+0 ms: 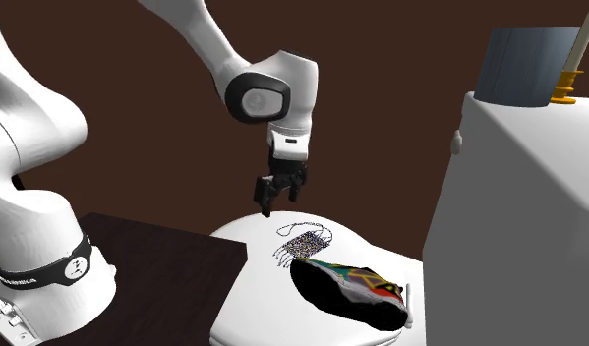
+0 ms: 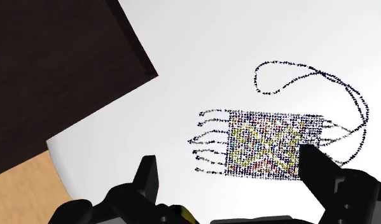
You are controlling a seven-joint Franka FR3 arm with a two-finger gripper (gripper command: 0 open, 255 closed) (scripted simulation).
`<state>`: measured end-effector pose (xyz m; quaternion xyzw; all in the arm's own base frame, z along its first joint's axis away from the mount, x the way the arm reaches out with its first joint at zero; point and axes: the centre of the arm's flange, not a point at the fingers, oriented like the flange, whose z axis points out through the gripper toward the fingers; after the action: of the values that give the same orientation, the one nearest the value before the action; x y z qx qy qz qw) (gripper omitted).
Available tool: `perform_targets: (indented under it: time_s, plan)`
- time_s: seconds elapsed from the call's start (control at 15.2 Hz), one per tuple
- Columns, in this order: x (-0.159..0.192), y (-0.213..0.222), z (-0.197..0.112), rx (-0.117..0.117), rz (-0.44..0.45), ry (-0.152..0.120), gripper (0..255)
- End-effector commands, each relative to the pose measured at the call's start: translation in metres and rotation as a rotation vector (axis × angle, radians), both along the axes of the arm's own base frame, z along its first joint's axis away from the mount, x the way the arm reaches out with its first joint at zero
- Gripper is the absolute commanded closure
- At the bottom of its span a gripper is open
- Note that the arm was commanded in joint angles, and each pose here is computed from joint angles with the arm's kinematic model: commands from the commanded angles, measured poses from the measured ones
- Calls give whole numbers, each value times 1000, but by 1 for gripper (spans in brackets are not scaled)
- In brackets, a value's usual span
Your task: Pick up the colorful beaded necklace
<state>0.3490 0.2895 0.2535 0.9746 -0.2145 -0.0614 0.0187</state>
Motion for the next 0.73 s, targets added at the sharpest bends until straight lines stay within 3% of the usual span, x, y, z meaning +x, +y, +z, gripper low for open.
perform_targets:
  time_s: [0.0, 0.4, 0.66]
  plan:
    - [3, 14, -23, -7, -28, 10, 0]
    - [13, 56, -92, -27, -104, 42, 0]
    - [14, 58, -110, -28, -106, 43, 0]
